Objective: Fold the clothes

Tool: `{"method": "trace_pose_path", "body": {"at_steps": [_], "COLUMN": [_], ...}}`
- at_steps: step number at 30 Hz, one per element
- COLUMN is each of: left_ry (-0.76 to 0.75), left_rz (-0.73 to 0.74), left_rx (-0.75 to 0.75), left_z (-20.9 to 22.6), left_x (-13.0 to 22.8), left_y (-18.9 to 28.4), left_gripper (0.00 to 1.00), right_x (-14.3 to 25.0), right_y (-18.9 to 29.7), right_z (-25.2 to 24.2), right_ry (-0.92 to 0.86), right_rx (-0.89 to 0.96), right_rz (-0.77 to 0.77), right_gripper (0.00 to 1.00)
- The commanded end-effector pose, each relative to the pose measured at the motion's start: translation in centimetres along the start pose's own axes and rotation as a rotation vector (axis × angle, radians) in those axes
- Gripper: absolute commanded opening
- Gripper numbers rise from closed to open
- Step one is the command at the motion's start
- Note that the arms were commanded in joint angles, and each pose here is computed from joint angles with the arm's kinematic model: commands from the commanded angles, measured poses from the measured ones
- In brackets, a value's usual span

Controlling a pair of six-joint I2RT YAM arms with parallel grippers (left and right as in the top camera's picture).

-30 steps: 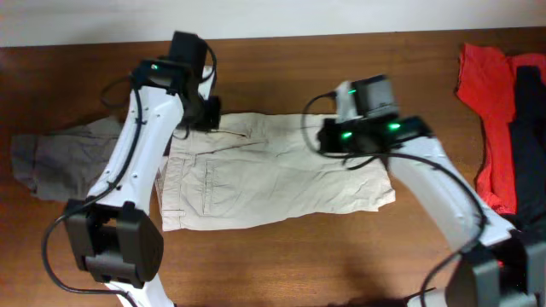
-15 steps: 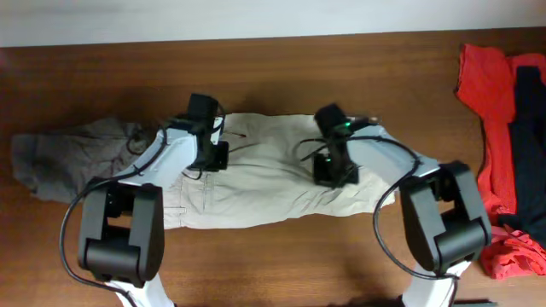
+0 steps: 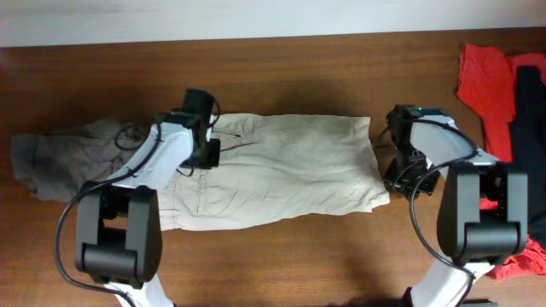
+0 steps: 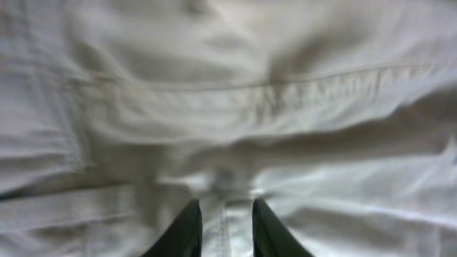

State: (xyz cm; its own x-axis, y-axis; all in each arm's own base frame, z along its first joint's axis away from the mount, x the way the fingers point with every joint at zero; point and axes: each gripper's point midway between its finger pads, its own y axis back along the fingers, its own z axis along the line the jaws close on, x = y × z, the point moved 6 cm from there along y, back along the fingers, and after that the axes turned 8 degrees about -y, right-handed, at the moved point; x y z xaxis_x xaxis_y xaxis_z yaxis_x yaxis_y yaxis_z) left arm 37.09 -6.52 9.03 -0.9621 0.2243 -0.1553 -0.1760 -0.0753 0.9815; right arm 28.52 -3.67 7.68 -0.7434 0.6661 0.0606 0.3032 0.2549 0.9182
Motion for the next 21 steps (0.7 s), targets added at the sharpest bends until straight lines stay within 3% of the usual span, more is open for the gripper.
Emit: {"method": "trace_pose_path", "body": {"at_steps": [1,6,11,14,16,19,21], "left_ry": [0.027,0.114,0.233,0.265,0.279,0.248,0.213], "left_rz": [-0.126,-0.182,-0.113,-0.053,-0.053,-0.083,-0.100], "left_rx": [-0.013,-0.003,-0.007,-0.016,-0.002,0.025,0.034], "left_z": [1.3,2.0,3.4,4.5,4.8,4.5,4.1], "left_x": [-2.3,-1.3,1.5,2.7,2.8,2.1,1.8], "left_y": [7.2,13.0,14.5,14.0,13.3,11.3,9.6], "left_gripper": [0.35,0.51,0.58,0.61,0.61,0.55,0.38], "right_x": [0.6,3.7,6.2,7.3,7.9,8.7,9.6], "right_y": [5.0,10.5,14.8,16.1,16.4,16.4,16.6], "right_z": [-0.2,2.7,3.4,3.8,4.4,6.3,8.8], "right_ry": [0.064,0.364,0.474,0.543,0.570,0.593,0.593], "right_rx": [-0.162,-0.518,-0.710,-0.772,-0.799,-0.851,-0.920], "right_rz": [-0.103,-0.183,-0.290,-0.324,-0.320,-0.300,-0.269], "right_gripper": [0.04,0.04,0.05,0.19,0.21,0.10,0.04]}}
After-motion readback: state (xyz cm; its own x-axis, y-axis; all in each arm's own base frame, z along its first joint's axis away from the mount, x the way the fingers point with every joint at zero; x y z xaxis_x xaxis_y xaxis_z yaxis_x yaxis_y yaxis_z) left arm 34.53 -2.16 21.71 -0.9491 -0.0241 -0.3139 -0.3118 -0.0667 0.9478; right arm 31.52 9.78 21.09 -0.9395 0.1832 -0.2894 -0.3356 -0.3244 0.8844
